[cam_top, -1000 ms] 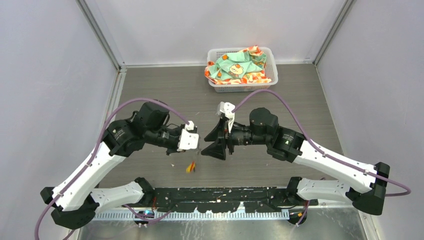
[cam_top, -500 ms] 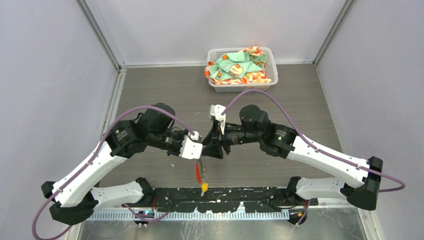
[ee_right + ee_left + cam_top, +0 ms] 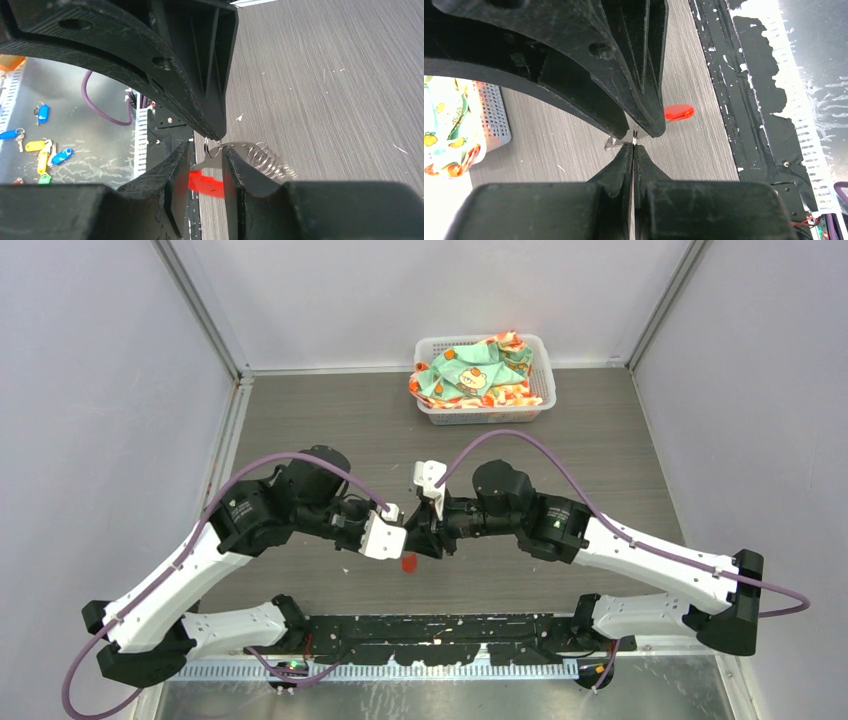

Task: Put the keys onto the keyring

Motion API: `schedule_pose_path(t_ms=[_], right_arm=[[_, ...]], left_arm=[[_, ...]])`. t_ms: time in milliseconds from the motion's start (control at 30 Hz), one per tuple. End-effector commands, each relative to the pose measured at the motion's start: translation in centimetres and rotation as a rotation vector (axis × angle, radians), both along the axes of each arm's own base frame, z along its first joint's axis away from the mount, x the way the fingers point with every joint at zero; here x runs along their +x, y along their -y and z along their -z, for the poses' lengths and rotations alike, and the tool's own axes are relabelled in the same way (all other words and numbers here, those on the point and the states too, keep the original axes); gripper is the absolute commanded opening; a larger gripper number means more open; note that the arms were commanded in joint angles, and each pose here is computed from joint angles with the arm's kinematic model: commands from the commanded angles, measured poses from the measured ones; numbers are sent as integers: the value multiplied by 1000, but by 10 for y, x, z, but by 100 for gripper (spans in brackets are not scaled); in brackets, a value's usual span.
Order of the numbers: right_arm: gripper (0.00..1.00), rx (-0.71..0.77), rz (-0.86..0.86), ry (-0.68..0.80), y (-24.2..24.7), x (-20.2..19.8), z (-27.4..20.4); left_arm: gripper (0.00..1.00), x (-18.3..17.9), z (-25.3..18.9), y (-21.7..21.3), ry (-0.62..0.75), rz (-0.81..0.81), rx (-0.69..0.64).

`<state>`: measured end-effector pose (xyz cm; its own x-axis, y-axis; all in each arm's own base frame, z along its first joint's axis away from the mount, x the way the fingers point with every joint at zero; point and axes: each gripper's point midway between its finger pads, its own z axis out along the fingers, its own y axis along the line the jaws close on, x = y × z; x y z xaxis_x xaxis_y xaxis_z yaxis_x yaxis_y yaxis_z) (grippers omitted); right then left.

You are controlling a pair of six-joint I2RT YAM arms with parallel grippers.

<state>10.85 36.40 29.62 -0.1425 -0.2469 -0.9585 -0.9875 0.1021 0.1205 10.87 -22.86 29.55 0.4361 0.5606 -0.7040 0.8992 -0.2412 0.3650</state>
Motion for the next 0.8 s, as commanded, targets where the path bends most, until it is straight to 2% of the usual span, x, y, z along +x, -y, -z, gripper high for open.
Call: schedule_pose_path(t_ms=[0,100,233,433,533,567,600,633,767], right_arm=[[32,35,30,71,-3,7,-18],[23,22,55,99,-5,9,-16],[3,-8,64,146,-7,7,-13],[1,-16,105,179,-2,10,-11],[1,73,145,182,4,11,-24],[1,125,153,186,6,10,-32],[1,175,166,183,9,9,-39],[1,227,174,187,11,8,-47],[1,398,176,170,24,-1,-72]], left_arm=[[0,-1,-18,5,25,11,-48],[0,-4,-19,6,16,14,-52],[0,-6,-21,6,12,18,-56],[0,-8,-26,7,-6,8,-75],[0,-7,-31,10,-26,-22,-105],[14,-7,-33,11,-39,-39,-118],[34,-7,-36,11,-52,-58,-130],[47,-7,-37,11,-66,-73,-139],[56,-7,-40,4,-95,-141,-158]])
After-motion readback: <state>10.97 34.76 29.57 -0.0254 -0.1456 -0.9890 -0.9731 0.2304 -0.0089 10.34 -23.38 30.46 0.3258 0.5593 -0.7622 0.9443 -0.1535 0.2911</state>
